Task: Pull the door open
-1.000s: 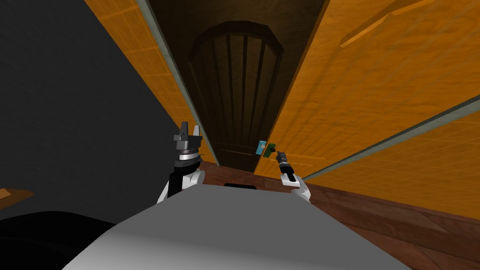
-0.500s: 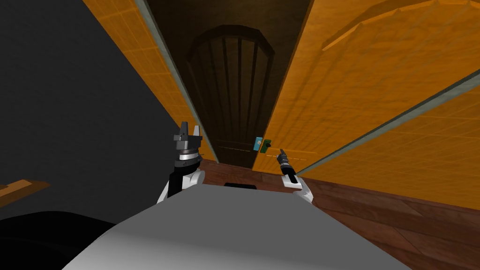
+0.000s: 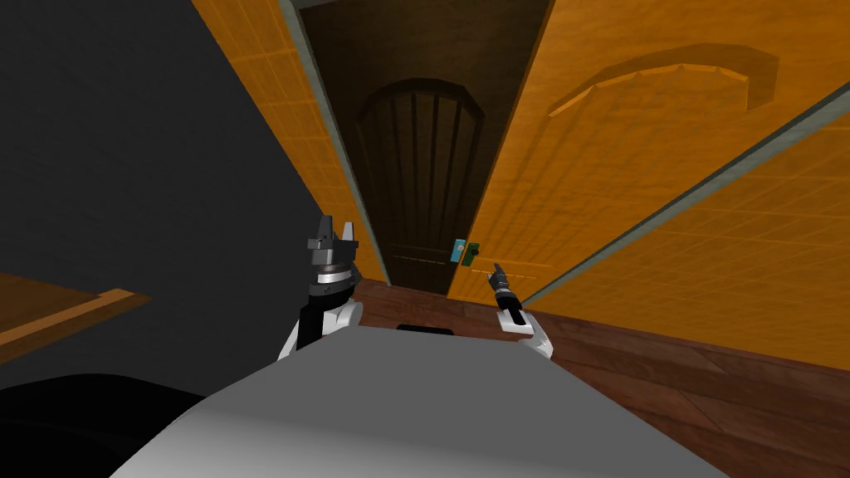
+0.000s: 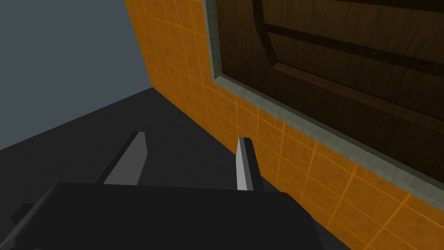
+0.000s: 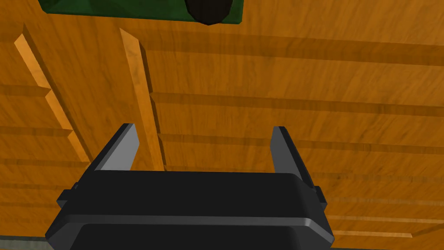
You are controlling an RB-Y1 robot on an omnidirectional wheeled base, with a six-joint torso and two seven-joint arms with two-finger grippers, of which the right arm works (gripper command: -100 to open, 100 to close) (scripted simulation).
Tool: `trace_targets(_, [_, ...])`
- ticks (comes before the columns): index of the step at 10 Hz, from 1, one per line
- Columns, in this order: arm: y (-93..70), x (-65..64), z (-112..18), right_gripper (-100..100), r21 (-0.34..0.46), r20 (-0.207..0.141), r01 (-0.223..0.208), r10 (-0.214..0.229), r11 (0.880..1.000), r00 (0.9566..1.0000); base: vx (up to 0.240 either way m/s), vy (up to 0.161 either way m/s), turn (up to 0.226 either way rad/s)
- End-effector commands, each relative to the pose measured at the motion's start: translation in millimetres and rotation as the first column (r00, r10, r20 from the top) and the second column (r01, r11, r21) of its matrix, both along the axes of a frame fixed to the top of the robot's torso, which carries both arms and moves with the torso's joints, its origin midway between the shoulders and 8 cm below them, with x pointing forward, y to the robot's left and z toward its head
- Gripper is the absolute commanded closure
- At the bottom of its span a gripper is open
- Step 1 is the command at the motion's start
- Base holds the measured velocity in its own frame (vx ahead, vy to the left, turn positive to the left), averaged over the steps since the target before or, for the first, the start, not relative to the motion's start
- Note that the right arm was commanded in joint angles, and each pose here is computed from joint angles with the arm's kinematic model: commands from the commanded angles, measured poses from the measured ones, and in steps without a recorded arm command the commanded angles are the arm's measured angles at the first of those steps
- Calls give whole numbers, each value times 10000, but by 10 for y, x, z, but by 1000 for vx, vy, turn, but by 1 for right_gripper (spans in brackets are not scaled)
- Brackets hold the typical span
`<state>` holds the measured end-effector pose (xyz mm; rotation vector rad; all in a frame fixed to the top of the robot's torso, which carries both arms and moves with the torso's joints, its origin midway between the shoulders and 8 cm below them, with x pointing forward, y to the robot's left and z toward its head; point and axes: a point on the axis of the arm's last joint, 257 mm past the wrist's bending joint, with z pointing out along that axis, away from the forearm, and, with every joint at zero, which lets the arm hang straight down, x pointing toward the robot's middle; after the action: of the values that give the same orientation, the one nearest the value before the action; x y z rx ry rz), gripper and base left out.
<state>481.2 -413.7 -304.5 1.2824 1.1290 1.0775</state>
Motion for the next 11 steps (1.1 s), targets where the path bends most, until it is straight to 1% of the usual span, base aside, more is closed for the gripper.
trace_targets(1, [-268, -109, -70, -100, -136, -243, 397, -400, 9991, 9989, -45, -80, -178])
trace_targets(2, [-404, -172, -109, -100, -212, -372, 639, -647, 9977, 9972, 8, -84, -130])
trace_targets(3, [-474, -195, -124, -100, -252, -425, 780, -790, 9966, 9960, 127, -61, -75])
trace_targets(4, [-466, -182, -119, -100, -247, -407, 777, -787, 9967, 9961, 146, -28, 8])
trace_targets(5, [-433, -155, -106, -100, -228, -365, 736, -743, 9970, 9966, 175, -11, 49])
trace_targets(7, [-309, -70, -61, -100, -160, -218, 552, -556, 9983, 9982, 196, 27, 103])
trace_targets(9, [-100, 58, 18, -100, -54, 24, 229, -229, 9997, 9997, 229, 101, 128])
trace_targets(11, [-122, 46, 3, -100, -67, 30, 242, -241, 9997, 9997, 84, 50, 27])
